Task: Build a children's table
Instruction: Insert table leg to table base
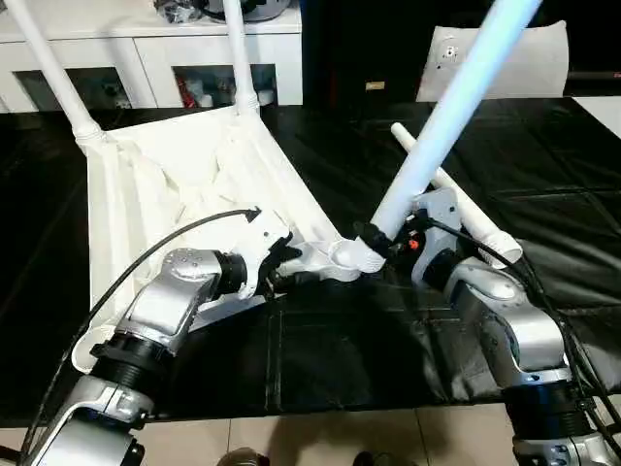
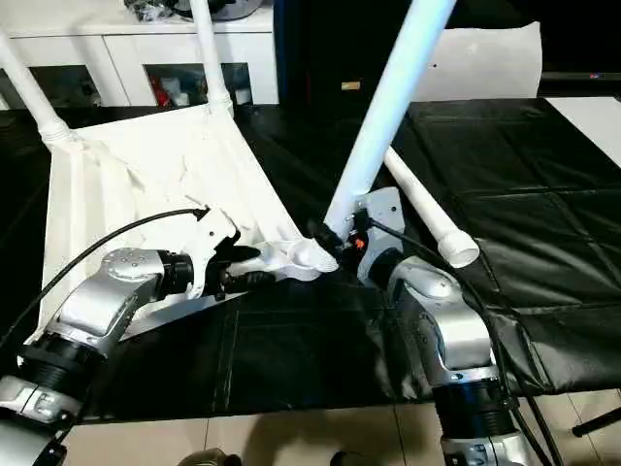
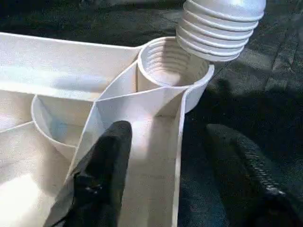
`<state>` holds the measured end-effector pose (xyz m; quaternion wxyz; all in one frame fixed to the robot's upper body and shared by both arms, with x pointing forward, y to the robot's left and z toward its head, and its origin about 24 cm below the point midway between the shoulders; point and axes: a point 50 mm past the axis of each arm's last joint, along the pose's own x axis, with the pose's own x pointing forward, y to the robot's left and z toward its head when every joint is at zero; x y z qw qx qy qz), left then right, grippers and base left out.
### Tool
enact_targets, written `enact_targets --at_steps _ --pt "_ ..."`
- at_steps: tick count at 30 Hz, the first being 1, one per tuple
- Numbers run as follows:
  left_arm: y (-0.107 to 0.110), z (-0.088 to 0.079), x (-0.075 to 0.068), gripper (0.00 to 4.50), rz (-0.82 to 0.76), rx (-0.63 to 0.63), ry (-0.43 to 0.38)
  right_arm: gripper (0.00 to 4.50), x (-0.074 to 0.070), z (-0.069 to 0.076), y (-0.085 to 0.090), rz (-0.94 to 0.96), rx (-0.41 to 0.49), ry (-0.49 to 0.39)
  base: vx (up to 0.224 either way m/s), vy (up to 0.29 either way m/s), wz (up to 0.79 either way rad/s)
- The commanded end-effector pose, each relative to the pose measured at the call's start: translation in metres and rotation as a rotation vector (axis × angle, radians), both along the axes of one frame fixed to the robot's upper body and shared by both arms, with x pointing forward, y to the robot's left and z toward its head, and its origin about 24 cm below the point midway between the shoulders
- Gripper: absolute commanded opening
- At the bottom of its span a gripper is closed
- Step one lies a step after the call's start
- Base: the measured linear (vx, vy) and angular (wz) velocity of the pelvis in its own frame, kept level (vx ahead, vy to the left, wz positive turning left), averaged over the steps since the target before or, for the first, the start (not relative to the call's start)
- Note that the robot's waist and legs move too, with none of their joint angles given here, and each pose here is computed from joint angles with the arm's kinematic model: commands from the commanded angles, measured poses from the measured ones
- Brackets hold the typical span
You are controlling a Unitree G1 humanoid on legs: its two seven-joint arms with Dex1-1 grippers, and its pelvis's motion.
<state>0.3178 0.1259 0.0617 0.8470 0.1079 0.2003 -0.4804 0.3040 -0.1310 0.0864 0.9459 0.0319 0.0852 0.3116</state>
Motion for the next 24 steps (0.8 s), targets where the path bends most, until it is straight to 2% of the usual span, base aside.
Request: enact_targets --at_steps 1,4,5,9,12,16,17,24 --pt "0.0 0.002 0.002 2.41 -0.013 0.021 -0.013 1.88 -0.002 0.005 0.002 0.013 0.0 -0.024 0.0 0.0 0.0" --pt "0.001 -0.001 0.002 2.29 -0.023 0.022 -0.009 1.88 -0.003 0.004 0.003 0.019 -0.001 -0.021 0.0 0.0 0.0" --pt "0.001 -0.001 0.002 2.03 -0.023 0.019 -0.008 1.88 -0.003 0.004 0.003 0.019 -0.001 -0.021 0.0 0.0 0.0" --pt "0.002 -0.004 0.002 1.89 -0.032 0.045 0.0 1.88 -0.004 0.004 0.004 0.026 -0.002 -0.02 0.0 0.0 0.0" --pt "0.003 -0.006 0.002 1.54 -0.031 0.045 0.006 1.88 -0.004 0.004 0.005 0.031 -0.008 -0.02 0.0 0.0 0.0" --pt "0.006 -0.01 0.002 1.37 -0.042 0.083 0.013 1.88 -0.003 0.004 0.007 0.039 -0.007 -0.02 0.0 0.0 0.0" --pt "0.006 -0.011 0.002 1.15 -0.046 0.087 0.014 1.88 -0.004 0.004 0.007 0.04 -0.008 -0.02 0.0 0.0 0.0" --pt "0.009 -0.011 0.004 0.6 -0.049 0.103 0.017 1.88 -0.003 0.006 0.011 0.052 -0.006 -0.024 0.0 0.0 0.0"
